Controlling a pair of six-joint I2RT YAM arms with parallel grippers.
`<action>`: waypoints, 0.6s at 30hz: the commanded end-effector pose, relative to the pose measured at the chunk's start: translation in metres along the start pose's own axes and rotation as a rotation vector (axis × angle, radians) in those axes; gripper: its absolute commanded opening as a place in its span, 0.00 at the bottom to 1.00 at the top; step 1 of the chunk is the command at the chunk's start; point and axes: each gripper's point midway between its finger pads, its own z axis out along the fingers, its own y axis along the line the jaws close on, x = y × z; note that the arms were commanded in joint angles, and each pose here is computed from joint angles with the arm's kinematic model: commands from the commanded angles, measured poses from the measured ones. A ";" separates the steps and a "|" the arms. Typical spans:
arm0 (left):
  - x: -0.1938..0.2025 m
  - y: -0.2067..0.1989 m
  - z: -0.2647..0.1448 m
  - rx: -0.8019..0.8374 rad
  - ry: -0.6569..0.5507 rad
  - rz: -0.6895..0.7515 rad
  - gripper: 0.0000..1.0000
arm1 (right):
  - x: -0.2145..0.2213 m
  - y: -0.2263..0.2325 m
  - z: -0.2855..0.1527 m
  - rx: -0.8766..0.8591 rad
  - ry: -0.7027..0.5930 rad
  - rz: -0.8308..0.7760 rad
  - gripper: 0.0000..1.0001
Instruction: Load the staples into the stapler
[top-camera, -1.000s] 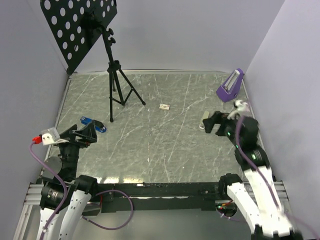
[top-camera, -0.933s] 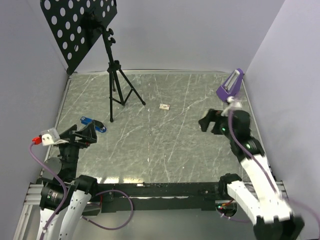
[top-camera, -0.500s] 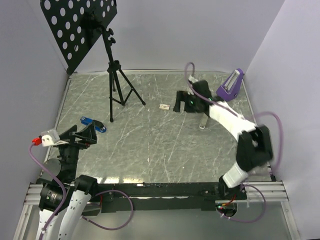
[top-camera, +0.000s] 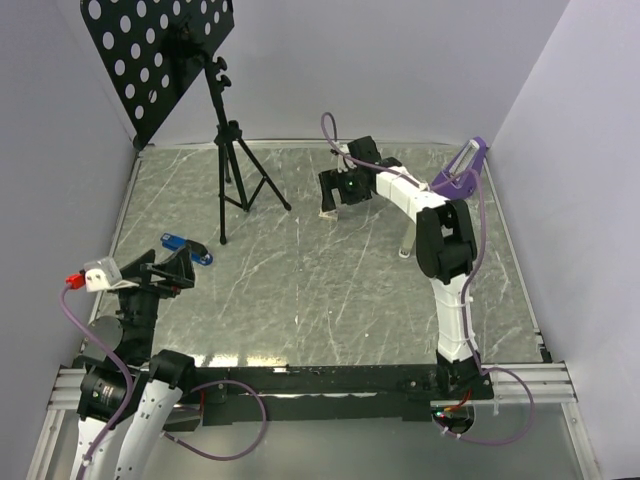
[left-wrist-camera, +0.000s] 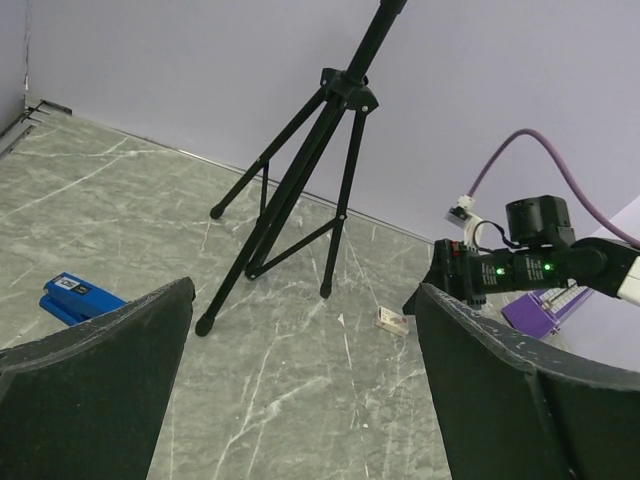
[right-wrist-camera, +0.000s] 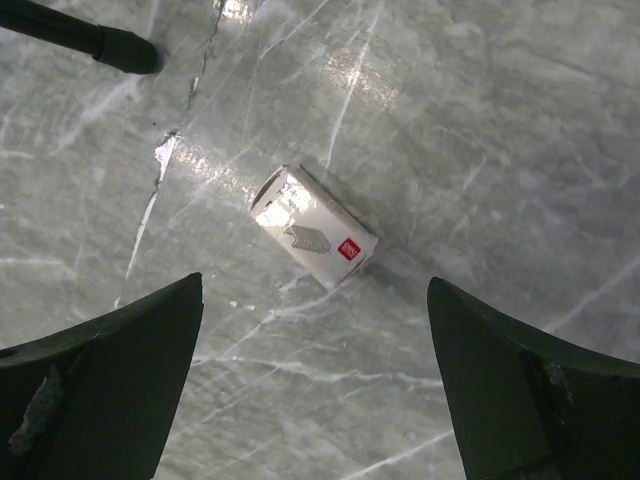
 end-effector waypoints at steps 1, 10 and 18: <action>-0.006 -0.007 0.005 0.026 -0.012 0.010 0.97 | -0.008 0.015 0.007 -0.064 0.016 -0.096 1.00; 0.001 -0.011 0.009 0.040 0.017 0.018 0.97 | 0.002 0.021 0.037 -0.081 0.062 -0.139 1.00; 0.003 -0.011 0.010 0.044 0.024 0.022 0.97 | 0.021 0.025 0.048 -0.014 0.116 -0.185 1.00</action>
